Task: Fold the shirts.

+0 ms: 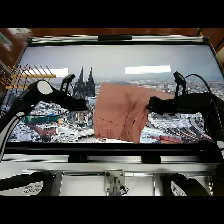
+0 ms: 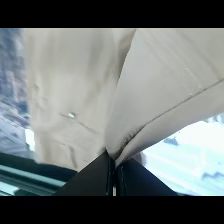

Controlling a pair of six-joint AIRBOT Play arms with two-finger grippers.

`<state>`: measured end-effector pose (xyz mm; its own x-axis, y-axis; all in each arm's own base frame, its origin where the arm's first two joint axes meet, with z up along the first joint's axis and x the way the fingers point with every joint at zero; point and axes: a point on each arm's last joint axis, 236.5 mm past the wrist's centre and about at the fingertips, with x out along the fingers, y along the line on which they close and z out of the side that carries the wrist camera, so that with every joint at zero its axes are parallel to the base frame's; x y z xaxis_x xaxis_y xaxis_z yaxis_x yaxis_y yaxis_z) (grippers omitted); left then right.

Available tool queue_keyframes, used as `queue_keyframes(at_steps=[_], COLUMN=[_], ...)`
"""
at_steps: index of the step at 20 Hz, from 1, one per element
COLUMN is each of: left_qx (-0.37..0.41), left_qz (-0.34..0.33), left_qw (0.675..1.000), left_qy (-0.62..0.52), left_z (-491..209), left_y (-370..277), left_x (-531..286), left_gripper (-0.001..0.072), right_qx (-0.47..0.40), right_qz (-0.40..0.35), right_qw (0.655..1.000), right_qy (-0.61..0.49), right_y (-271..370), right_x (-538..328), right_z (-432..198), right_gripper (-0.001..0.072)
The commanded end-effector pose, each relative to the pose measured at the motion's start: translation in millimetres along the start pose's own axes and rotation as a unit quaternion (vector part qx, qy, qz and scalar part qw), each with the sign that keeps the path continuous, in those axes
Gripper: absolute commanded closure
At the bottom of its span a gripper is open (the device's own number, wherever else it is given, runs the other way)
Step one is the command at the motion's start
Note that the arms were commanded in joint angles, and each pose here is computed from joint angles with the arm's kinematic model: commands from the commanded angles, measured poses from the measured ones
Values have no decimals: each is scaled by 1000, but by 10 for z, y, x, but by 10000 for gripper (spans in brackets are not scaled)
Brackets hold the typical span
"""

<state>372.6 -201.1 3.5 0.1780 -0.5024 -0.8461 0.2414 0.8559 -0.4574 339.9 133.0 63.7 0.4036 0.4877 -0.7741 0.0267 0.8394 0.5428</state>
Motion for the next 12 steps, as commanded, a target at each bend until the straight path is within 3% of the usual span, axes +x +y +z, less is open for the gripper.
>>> queue_keyframes(at_steps=[1, 8, 9, 10, 12], left_qx=[18, 36, 42, 57, 79], left_qz=[-4, -33, -35, -38, -48], left_qw=[997, 993, 993, 993, 994], left_qy=[-79, -109, -103, -92, -56], left_z=[366, 490, 464, 410, 232], left_y=[-133, -453, -505, -572, -761], left_x=[-533, -748, -669, -570, -317], left_gripper=[364, 363, 280, -4, -6], right_qx=[15, 43, 46, 44, 32], right_qz=[32, 13, 16, 17, 19], right_qw=[999, 999, 999, 999, 999], right_qy=[-28, 13, 15, 14, 10], right_y=[188, -55, -45, -25, 50], right_x=[7, 399, 411, 417, 454], right_z=[255, 214, 211, 209, 201], right_gripper=[638, 638, 638, 638, 638])
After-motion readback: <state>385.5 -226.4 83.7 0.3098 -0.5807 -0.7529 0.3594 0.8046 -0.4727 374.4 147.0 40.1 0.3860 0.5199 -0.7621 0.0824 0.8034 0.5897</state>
